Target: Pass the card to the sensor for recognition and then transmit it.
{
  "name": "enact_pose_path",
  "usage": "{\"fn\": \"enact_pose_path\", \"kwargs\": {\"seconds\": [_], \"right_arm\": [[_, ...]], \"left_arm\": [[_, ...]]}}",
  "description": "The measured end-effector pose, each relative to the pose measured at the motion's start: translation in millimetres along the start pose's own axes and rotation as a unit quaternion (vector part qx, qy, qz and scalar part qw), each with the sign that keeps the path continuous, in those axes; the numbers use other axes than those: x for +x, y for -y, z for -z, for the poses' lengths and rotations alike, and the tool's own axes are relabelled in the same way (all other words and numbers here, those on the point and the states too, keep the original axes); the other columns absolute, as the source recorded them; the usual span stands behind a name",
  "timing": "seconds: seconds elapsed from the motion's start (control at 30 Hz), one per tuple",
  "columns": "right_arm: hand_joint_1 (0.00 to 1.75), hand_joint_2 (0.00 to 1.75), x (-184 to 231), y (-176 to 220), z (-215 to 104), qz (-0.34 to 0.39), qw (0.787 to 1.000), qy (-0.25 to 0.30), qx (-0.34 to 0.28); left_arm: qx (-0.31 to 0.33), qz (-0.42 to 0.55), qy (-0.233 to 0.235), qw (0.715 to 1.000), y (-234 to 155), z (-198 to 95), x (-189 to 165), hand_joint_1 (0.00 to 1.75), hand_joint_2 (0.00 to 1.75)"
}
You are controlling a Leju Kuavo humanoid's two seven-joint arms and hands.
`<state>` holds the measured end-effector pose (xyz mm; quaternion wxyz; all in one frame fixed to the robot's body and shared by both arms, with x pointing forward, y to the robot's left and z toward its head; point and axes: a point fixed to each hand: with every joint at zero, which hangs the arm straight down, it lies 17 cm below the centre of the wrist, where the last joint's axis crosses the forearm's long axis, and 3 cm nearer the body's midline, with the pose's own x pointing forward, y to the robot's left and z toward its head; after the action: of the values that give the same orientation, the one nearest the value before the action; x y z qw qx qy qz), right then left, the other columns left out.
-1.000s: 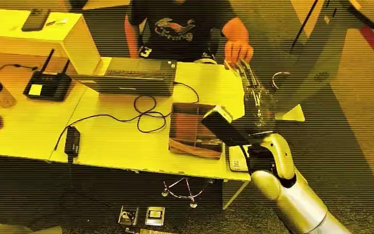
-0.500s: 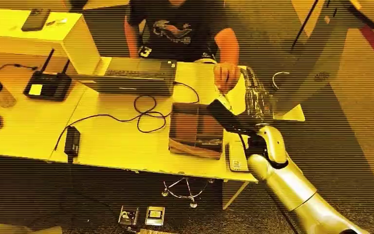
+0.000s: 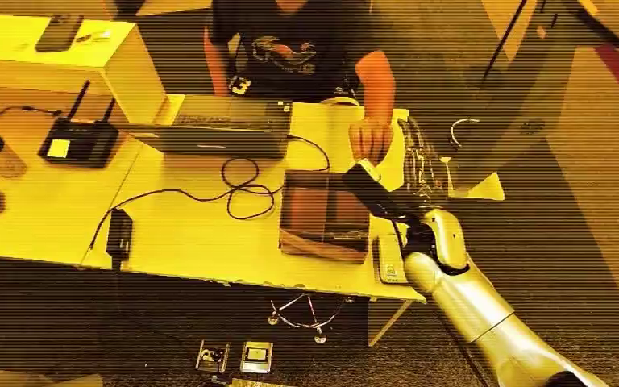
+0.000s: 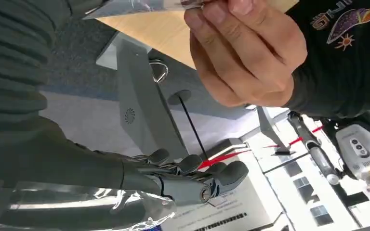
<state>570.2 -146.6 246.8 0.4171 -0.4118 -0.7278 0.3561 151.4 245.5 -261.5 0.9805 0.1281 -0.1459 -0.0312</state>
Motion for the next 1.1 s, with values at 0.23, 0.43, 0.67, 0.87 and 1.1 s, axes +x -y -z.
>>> {"fn": "enact_pose_path", "kwargs": {"seconds": [0.23, 0.43, 0.67, 0.87, 1.1], "right_arm": [[1.62, 1.75, -1, -4, -1, 0.000, 1.000, -0.002, 0.002], [1.75, 1.75, -5, -8, -2, -0.003, 1.000, -0.006, 0.007], [1.75, 1.75, -9, -10, -3, -0.005, 1.000, -0.010, 0.009], [1.71, 1.75, -7, -11, -3, -0.003, 1.000, -0.010, 0.009], [1.69, 1.75, -6, -11, -2, -0.003, 1.000, -0.009, 0.008]], "left_arm": [[0.000, 0.000, 0.001, 1.000, 0, 0, 0, 0.00, 1.75], [0.000, 0.000, 0.001, 1.000, 1, 0, 0, 0.00, 1.75], [0.003, 0.000, 0.001, 1.000, 0, 0, 0, 0.00, 1.75], [0.003, 0.001, 0.002, 1.000, 0, 0, 1, 0.00, 1.75], [0.003, 0.001, 0.002, 1.000, 0, 0, 0, 0.00, 1.75]]}}
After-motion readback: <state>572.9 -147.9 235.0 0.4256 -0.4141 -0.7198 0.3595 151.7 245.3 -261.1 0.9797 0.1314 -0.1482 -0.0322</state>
